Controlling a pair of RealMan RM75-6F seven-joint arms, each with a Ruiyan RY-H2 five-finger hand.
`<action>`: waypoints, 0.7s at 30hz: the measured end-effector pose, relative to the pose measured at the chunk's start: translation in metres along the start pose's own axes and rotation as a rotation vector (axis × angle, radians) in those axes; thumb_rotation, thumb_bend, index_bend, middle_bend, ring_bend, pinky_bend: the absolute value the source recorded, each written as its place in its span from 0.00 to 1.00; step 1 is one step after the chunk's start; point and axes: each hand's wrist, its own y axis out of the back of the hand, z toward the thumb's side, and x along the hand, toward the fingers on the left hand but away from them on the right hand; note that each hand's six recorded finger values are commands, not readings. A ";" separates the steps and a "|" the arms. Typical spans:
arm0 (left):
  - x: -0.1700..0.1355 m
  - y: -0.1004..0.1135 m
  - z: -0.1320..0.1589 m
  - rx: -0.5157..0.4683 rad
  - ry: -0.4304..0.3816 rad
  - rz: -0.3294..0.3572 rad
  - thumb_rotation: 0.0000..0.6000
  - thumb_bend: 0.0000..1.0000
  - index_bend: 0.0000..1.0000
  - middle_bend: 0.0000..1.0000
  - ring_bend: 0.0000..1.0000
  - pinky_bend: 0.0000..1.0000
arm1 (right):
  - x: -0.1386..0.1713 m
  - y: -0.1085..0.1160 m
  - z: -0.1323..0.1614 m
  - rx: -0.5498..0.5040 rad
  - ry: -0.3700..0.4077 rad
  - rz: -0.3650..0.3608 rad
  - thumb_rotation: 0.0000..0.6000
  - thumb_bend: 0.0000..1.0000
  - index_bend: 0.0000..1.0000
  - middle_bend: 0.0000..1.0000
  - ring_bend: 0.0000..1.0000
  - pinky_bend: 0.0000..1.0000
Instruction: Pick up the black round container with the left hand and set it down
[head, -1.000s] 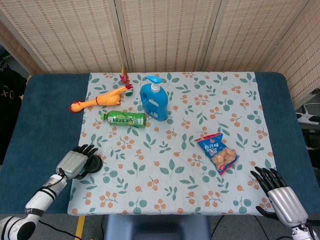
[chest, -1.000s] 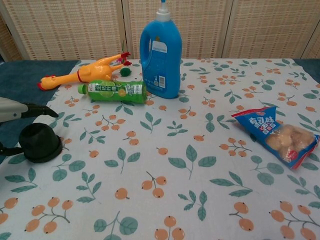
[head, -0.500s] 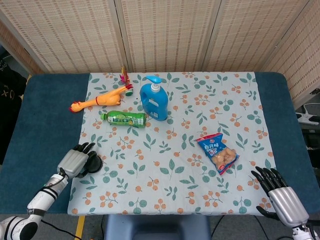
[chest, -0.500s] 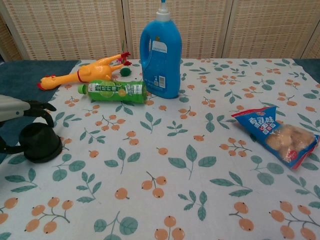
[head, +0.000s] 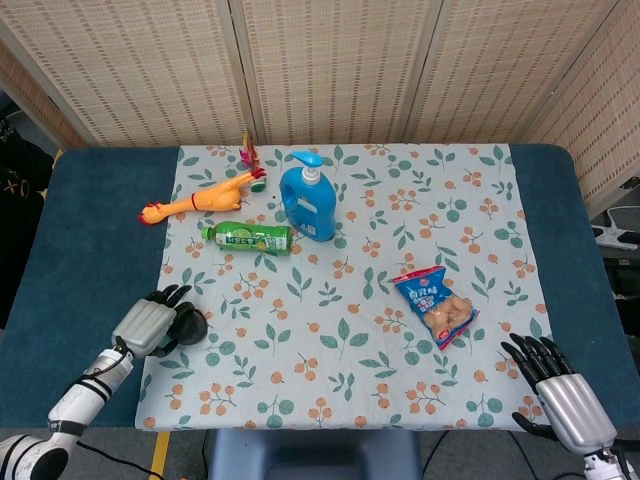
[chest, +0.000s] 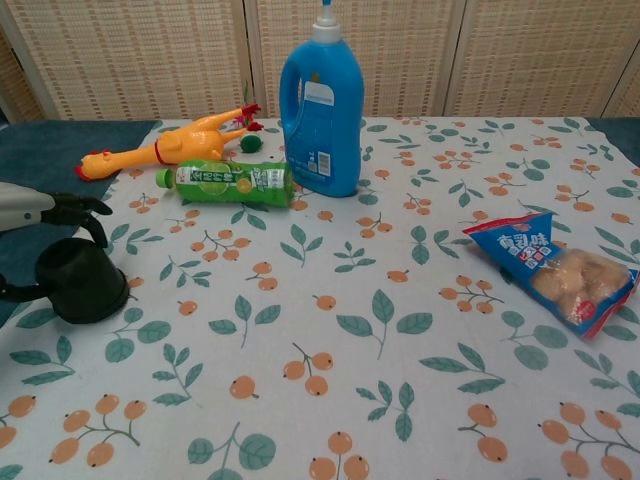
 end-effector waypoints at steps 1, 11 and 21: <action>0.000 0.000 0.000 -0.001 0.001 0.000 1.00 0.36 0.58 0.00 0.00 0.18 | 0.000 0.000 0.000 0.000 0.000 0.000 1.00 0.07 0.00 0.00 0.00 0.00; -0.007 0.020 -0.004 -0.024 0.005 0.070 1.00 0.36 0.60 0.00 0.00 0.18 | -0.001 -0.001 0.000 0.001 -0.001 0.005 1.00 0.07 0.00 0.00 0.00 0.00; -0.022 0.026 -0.037 -0.043 0.091 0.072 1.00 0.36 0.58 0.00 0.00 0.18 | -0.001 -0.001 0.001 0.003 0.004 0.006 1.00 0.07 0.00 0.00 0.00 0.00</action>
